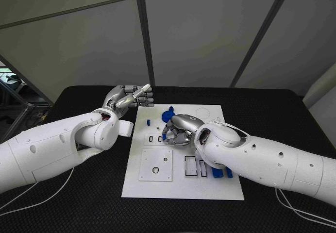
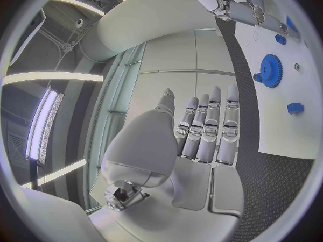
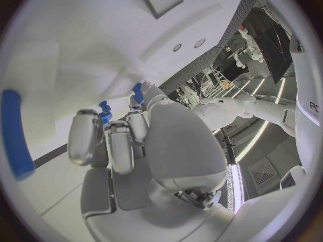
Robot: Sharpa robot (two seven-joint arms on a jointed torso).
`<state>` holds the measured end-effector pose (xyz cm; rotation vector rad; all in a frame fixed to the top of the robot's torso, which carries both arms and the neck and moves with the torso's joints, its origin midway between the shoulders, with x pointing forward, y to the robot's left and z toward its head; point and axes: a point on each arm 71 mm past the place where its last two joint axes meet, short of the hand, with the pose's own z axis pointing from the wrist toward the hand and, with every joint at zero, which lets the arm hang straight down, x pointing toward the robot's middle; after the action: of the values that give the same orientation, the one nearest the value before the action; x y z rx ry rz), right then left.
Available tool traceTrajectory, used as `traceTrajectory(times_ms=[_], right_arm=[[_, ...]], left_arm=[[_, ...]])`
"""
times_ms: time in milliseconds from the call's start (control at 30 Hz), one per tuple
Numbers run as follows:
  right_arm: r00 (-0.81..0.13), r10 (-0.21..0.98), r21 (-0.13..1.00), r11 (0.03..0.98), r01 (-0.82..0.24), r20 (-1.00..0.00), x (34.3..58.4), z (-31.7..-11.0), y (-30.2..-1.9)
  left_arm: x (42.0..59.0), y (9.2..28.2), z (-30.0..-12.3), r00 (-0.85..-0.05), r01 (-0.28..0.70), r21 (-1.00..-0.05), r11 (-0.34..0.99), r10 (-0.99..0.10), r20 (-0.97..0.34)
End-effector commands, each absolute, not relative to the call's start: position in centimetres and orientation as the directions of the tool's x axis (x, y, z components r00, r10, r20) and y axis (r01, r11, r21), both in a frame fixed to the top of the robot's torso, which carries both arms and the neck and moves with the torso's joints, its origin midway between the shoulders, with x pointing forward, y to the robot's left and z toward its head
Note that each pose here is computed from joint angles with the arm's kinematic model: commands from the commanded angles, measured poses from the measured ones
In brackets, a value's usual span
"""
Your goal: Assemble the parts on the task board
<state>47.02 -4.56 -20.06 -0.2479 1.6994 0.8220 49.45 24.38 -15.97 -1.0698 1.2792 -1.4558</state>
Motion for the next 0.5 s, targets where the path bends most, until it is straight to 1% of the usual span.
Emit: traceTrajectory(times_ms=[33,500], right_arm=[[-0.308,0.225,0.367,0.745,-0.557,-0.924,47.09,-20.41,-4.64],[-0.319,0.198,0.352,0.754,-0.554,-0.927,47.13,-20.75,-4.61]], left_arm=[[49.47,24.23,-15.8,-0.239,0.086,-0.994,-0.072,-0.97,0.049],[49.5,24.15,-15.83,-0.242,0.084,-0.994,-0.072,-0.969,0.05]])
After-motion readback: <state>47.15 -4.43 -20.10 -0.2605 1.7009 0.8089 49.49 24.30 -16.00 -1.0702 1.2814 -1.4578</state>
